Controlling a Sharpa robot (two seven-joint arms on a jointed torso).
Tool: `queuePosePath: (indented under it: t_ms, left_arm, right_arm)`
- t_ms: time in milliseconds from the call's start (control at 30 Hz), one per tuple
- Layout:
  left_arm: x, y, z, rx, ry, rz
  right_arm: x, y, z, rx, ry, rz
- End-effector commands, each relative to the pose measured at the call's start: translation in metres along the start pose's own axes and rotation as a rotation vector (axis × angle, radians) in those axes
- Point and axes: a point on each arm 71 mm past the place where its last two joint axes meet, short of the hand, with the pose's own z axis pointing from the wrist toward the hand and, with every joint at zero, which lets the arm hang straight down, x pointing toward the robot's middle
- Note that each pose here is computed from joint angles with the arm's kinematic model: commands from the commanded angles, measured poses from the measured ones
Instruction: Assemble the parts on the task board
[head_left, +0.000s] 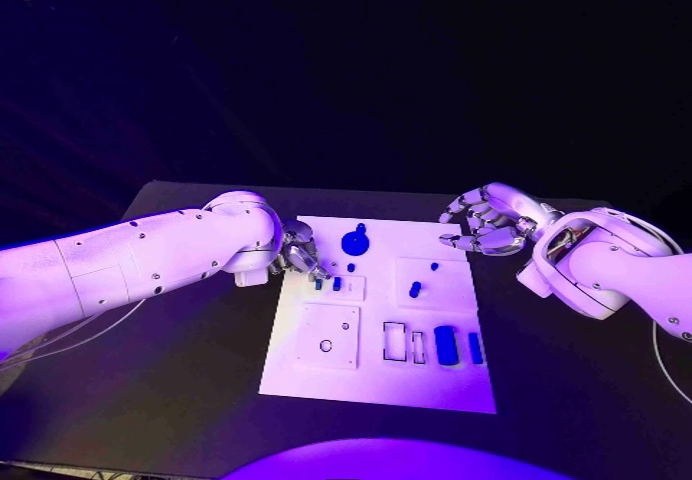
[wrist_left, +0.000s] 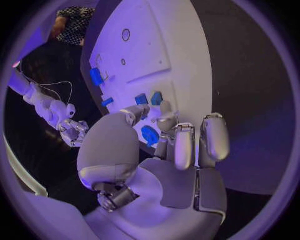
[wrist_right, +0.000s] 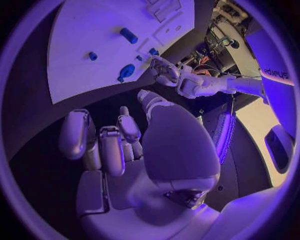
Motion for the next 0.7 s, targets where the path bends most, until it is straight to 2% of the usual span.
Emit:
queuePosePath:
  t_ms: [33,233,367,467,567,600,633,700]
  left_arm:
    - [-0.0008,-0.0001,-0.0002,0.003,-0.010,-0.005]
    - [-0.0030,0.0021,-0.0018,0.010,-0.031,-0.028]
    - [-0.0074,0.0010,-0.0041,0.063,-0.071,-0.091]
    - [-0.0130,-0.0026,-0.0072,0.154,-0.123,-0.182]
    - [-0.0201,-0.0085,-0.0115,0.273,-0.202,-0.270]
    - [-0.0218,-0.0104,-0.0128,0.304,-0.224,-0.286]
    - [-0.0244,-0.0146,-0.0155,0.365,-0.260,-0.302]
    - [-0.0263,-0.0201,-0.0187,0.427,-0.302,-0.288]
  right_arm:
    - [0.001,0.001,0.000,-0.013,0.005,-0.004]
    - [0.001,0.001,0.000,-0.014,0.006,-0.004]
    - [0.001,0.001,0.000,-0.014,0.005,-0.004]
    - [0.000,0.001,0.000,-0.014,0.003,-0.004]
    - [0.000,0.001,0.000,-0.014,0.001,-0.005]
    - [0.000,0.001,0.000,-0.014,0.001,-0.005]
    - [0.000,0.000,0.000,-0.014,-0.001,-0.005]
    - [0.000,0.000,0.000,-0.013,-0.003,-0.005]
